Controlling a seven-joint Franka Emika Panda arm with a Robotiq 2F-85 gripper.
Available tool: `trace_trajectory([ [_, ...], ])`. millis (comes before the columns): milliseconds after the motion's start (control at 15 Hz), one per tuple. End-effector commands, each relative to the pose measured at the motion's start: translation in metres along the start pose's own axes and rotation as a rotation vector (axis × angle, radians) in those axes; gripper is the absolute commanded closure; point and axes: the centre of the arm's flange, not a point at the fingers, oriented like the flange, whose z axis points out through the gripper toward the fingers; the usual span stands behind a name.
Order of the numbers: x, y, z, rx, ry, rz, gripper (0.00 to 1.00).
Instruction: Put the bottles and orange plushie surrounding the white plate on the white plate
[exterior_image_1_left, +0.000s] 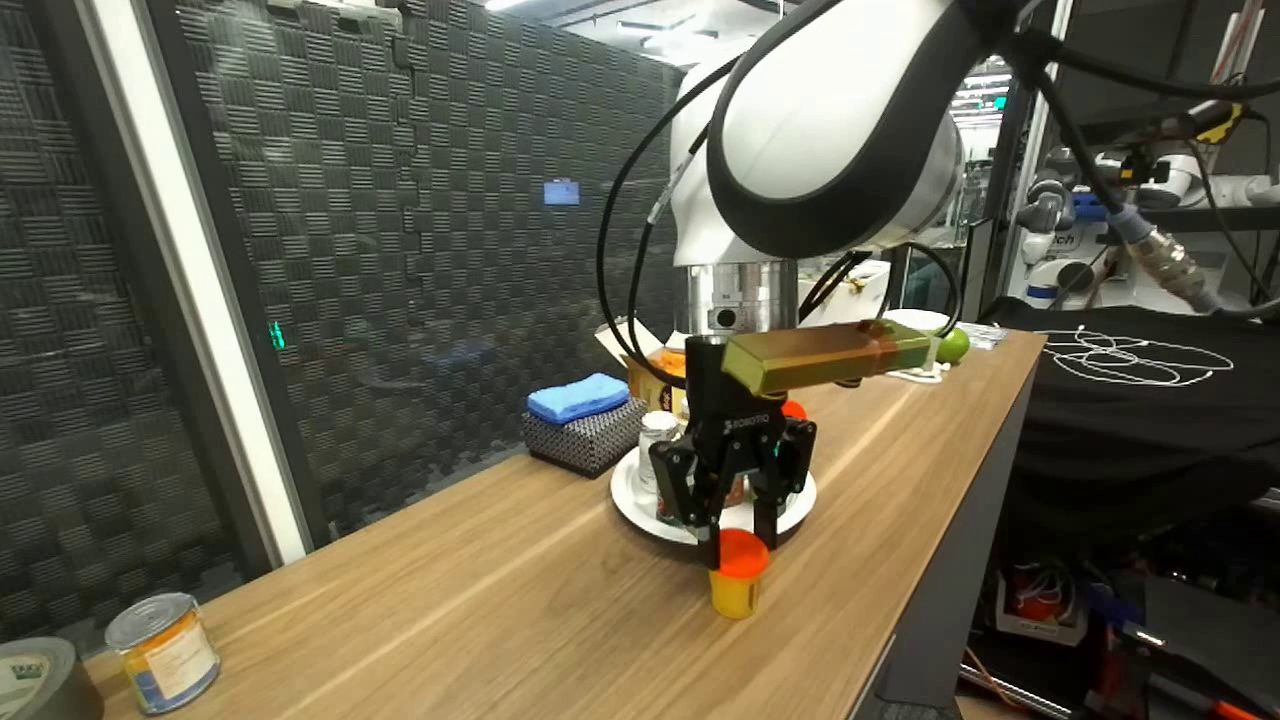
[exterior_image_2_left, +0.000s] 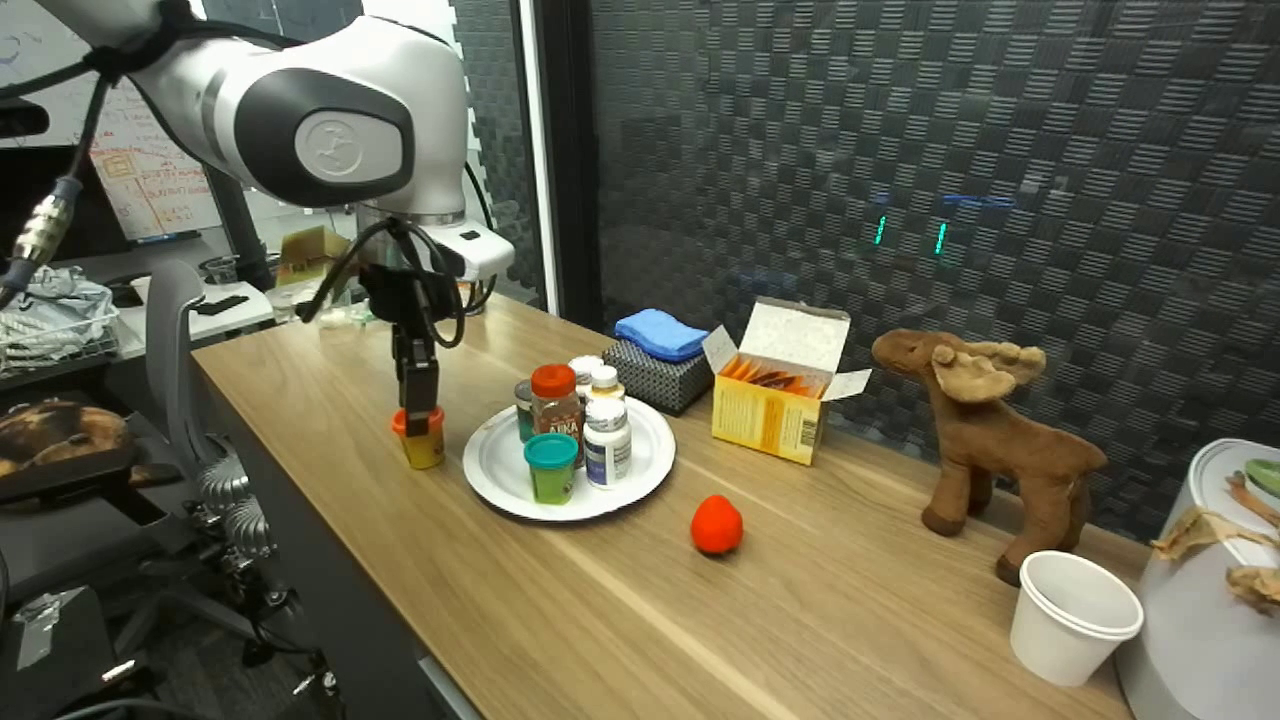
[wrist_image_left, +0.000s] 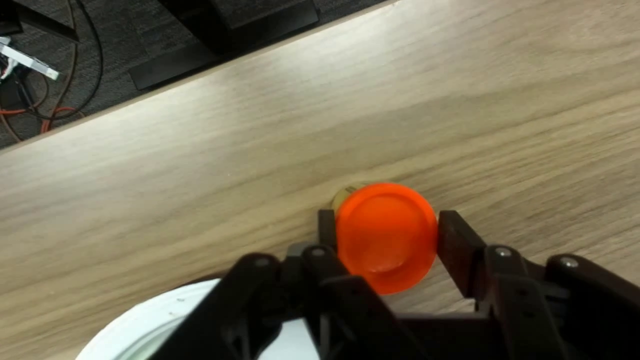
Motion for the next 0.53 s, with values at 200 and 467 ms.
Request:
trace_trajectory([
  [200,-0.001,-0.002,-0.028,0.035,0.061,-0.002,0.71],
  [467,-0.001,0.018,-0.042,0.05,0.098,0.046,0.71],
])
